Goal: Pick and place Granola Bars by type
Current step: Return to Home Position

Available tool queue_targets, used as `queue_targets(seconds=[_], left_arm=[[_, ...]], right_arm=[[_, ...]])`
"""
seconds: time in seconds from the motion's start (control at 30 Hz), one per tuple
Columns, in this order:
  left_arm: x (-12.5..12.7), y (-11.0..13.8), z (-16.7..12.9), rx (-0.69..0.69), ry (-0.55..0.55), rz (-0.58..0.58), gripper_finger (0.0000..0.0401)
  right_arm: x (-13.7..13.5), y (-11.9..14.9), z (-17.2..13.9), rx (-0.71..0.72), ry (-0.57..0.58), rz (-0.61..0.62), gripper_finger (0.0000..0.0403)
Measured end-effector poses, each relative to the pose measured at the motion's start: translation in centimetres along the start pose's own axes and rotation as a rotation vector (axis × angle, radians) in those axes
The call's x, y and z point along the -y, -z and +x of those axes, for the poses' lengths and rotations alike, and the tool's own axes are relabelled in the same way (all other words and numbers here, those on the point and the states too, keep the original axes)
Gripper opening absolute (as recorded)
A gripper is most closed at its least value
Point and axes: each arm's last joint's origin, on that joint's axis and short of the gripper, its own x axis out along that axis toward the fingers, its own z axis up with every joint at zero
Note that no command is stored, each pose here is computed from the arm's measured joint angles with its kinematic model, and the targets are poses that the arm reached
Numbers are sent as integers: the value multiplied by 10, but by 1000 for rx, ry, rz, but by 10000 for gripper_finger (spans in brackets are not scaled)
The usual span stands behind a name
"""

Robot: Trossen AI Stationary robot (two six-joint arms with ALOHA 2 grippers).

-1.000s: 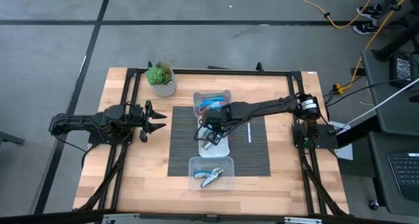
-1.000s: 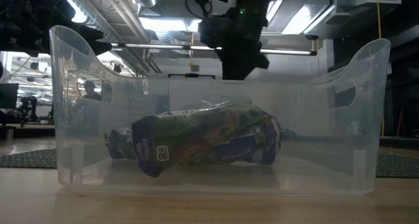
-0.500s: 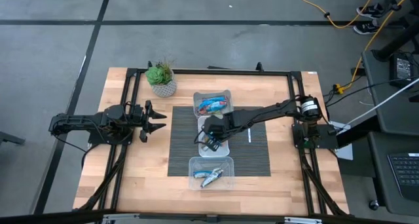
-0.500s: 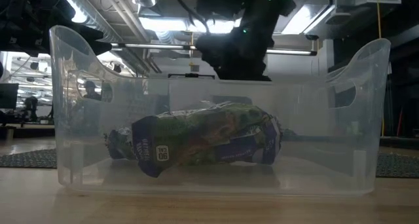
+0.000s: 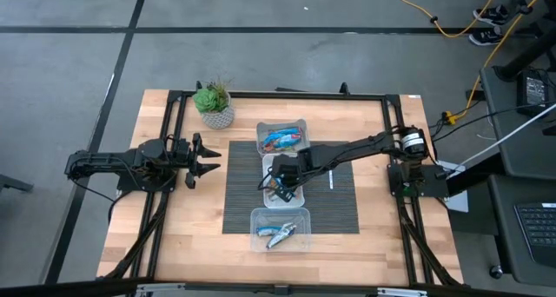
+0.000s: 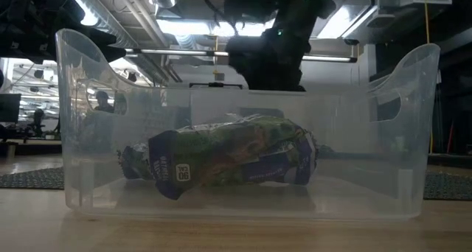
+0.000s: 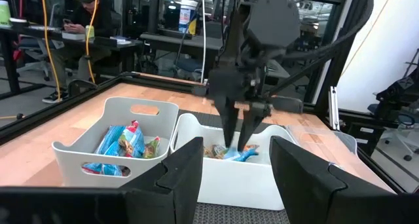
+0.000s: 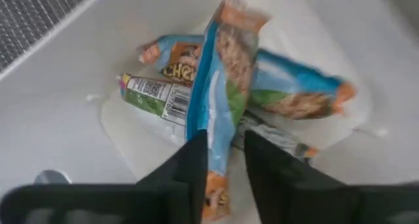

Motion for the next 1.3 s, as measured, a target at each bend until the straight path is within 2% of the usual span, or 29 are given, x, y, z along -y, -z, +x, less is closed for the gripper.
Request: queue_targets(seconds=[0.17, 0.33, 0.4, 0.53, 0.7, 0.87, 1.1, 1.3], left_arm=[[0, 0, 0, 0, 0, 0, 169], [0, 0, 0, 0, 0, 0, 169], [0, 0, 0, 0, 0, 0, 169], [0, 0, 0, 1, 0, 0, 169], [0, 0, 0, 1, 0, 0, 169], [0, 0, 0, 0, 0, 0, 169], [0, 0, 0, 0, 0, 0, 169], [0, 0, 0, 0, 0, 0, 169]], right_arm=[[1, -4, -33, 114, 38, -76, 159], [4, -7, -91, 292, 49, -211, 204], [7, -7, -119, 383, 64, -278, 211], [21, -1, -174, 542, 166, -384, 214], [56, 23, -221, 657, 222, -408, 214], [100, 73, -227, 727, 192, -411, 214], [144, 148, -200, 931, -51, -433, 214], [167, 193, -172, 1128, -204, -438, 214]])
